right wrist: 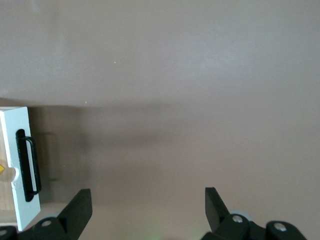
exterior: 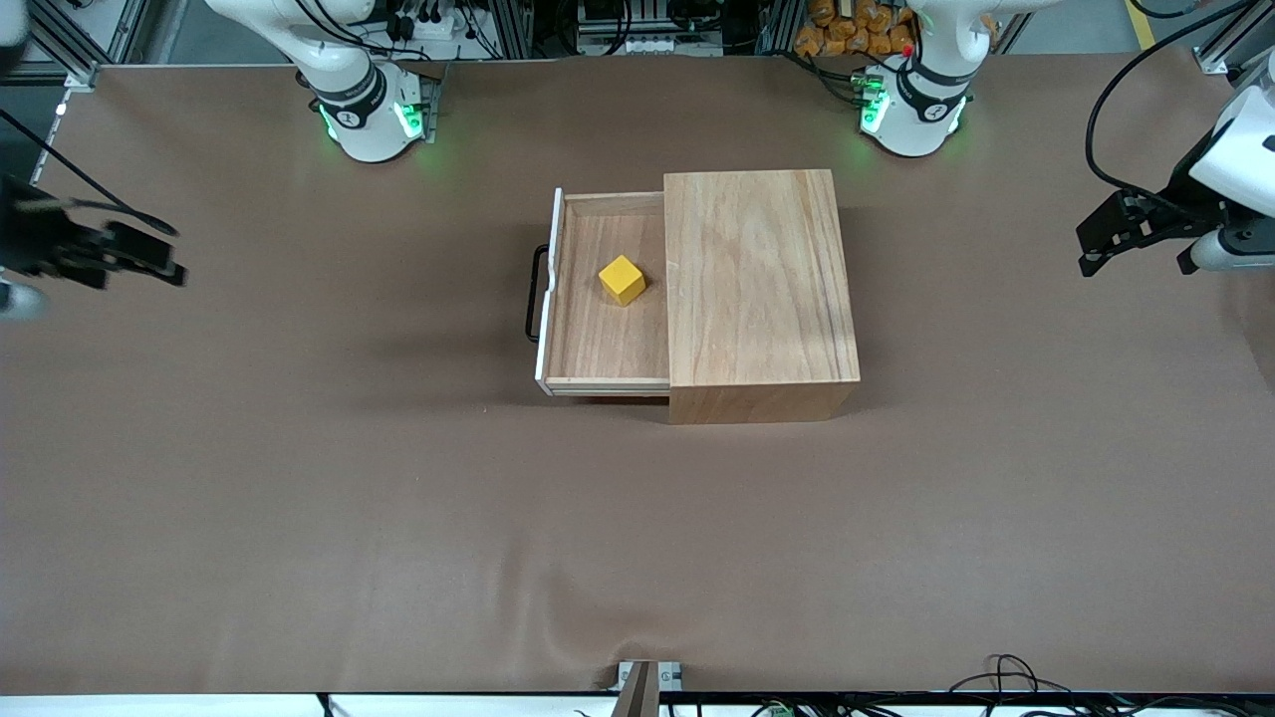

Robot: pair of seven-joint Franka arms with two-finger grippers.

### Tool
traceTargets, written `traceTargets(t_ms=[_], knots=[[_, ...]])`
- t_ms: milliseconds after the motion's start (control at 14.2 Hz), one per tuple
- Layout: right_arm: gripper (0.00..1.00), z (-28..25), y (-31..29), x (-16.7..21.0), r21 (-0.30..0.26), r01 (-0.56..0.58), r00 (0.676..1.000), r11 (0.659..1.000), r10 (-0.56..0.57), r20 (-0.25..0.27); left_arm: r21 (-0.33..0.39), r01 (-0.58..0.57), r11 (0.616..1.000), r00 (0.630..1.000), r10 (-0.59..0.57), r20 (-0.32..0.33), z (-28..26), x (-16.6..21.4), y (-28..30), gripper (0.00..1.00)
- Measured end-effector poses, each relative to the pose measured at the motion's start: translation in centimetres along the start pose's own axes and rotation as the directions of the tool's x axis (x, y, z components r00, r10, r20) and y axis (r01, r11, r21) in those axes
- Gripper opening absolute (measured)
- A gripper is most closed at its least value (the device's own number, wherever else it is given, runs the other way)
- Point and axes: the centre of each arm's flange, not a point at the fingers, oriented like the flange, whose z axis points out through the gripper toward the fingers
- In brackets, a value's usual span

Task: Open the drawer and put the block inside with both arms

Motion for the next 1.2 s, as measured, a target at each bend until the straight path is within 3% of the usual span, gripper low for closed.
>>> traceTargets(t_ms=[141, 564, 775, 1198], knots=[[1.00, -2.0, 2.1, -1.8, 0.003, 0.006, 1.000, 1.000, -0.006, -0.021, 0.000, 0.000, 1.000, 1.000, 0.000, -0.004, -0.2, 0.0, 0.0, 1.00], [1.00, -2.5, 4.2, -2.9, 0.008, -0.015, 1.000, 1.000, 0.015, -0.010, -0.003, -0.004, 1.000, 1.000, 0.004, 0.016, 0.0, -0.2, 0.3, 1.00], [1.00, -2.5, 4.8, -3.3, -0.025, -0.018, 1.000, 1.000, 0.018, 0.006, -0.022, -0.005, 1.000, 0.998, 0.006, 0.055, 0.1, -0.8, 0.6, 1.00], [1.00, -3.1, 4.4, -3.2, -0.055, -0.003, 1.000, 0.998, 0.002, -0.023, -0.020, -0.035, 0.999, 0.996, 0.037, 0.086, -1.0, -2.3, 2.3, 1.00]])
